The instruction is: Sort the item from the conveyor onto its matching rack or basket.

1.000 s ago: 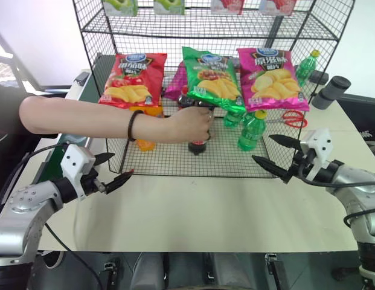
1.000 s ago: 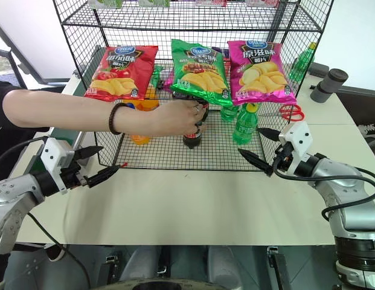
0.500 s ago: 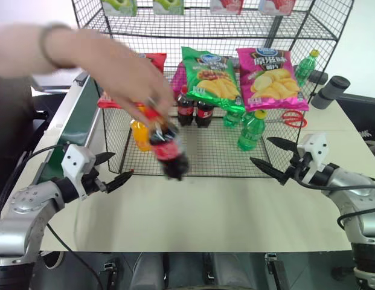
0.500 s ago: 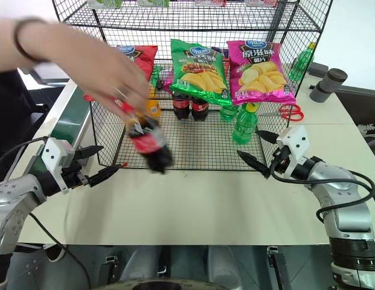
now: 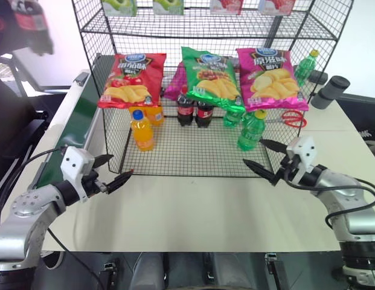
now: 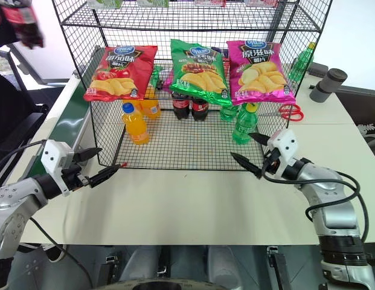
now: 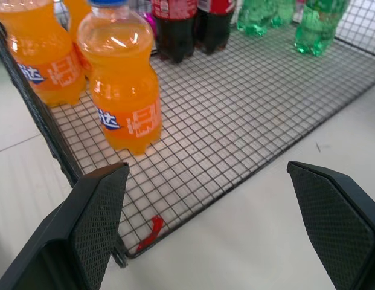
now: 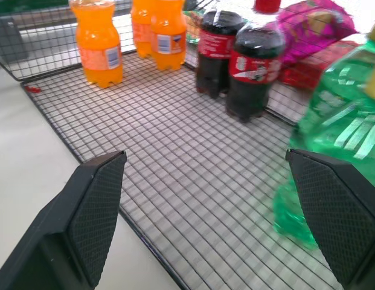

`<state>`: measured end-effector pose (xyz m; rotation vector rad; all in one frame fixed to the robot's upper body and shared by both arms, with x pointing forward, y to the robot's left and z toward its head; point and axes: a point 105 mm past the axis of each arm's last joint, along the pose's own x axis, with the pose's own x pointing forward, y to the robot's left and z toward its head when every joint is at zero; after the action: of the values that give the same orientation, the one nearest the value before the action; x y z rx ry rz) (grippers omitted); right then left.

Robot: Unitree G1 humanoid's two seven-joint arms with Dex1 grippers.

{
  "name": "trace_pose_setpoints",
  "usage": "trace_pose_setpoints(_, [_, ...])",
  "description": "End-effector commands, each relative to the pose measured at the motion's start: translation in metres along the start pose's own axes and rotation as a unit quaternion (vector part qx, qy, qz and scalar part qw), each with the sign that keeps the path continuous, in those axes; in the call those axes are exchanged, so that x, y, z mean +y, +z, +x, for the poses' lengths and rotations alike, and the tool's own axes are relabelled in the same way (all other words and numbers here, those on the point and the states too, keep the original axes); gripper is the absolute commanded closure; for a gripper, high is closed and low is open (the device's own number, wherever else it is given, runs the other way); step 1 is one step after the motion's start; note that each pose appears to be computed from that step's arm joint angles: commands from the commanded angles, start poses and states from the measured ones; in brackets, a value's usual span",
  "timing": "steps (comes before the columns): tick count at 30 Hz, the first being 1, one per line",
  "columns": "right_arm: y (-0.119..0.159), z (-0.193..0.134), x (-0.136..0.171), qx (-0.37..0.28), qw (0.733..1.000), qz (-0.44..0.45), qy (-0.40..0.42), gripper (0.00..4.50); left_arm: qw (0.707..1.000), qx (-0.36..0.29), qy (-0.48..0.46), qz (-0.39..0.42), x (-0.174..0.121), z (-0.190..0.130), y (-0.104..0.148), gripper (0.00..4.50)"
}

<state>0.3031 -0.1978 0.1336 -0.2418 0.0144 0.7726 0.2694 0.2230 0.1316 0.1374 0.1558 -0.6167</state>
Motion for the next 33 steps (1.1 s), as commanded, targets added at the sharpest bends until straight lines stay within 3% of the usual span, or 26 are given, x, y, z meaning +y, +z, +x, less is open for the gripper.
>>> trace_pose_setpoints(1, [0.016,0.007,-0.002,-0.03,0.999,-0.02,-0.005,0.1,0.999,-0.035,0.025,0.002,0.004,-0.007,0.013,0.0])
trace_pose_setpoints(9, [0.019,0.023,0.014,-0.055,0.998,-0.013,-0.001,0.1,0.989,-0.096,0.109,-0.023,0.031,-0.016,0.021,0.0])
trace_pose_setpoints(16, [0.019,0.037,0.024,-0.06,0.998,-0.012,-0.025,0.1,0.959,-0.111,0.261,-0.017,0.074,-0.032,0.01,0.0])
trace_pose_setpoints(27, [0.026,0.05,0.017,-0.075,0.995,-0.022,-0.066,0.1,0.937,-0.127,0.325,-0.033,0.081,-0.026,-0.002,0.0])
trace_pose_setpoints(33, [0.024,0.055,0.035,-0.069,0.998,-0.004,-0.014,0.1,0.928,-0.126,0.349,-0.041,0.082,-0.024,-0.009,0.0])
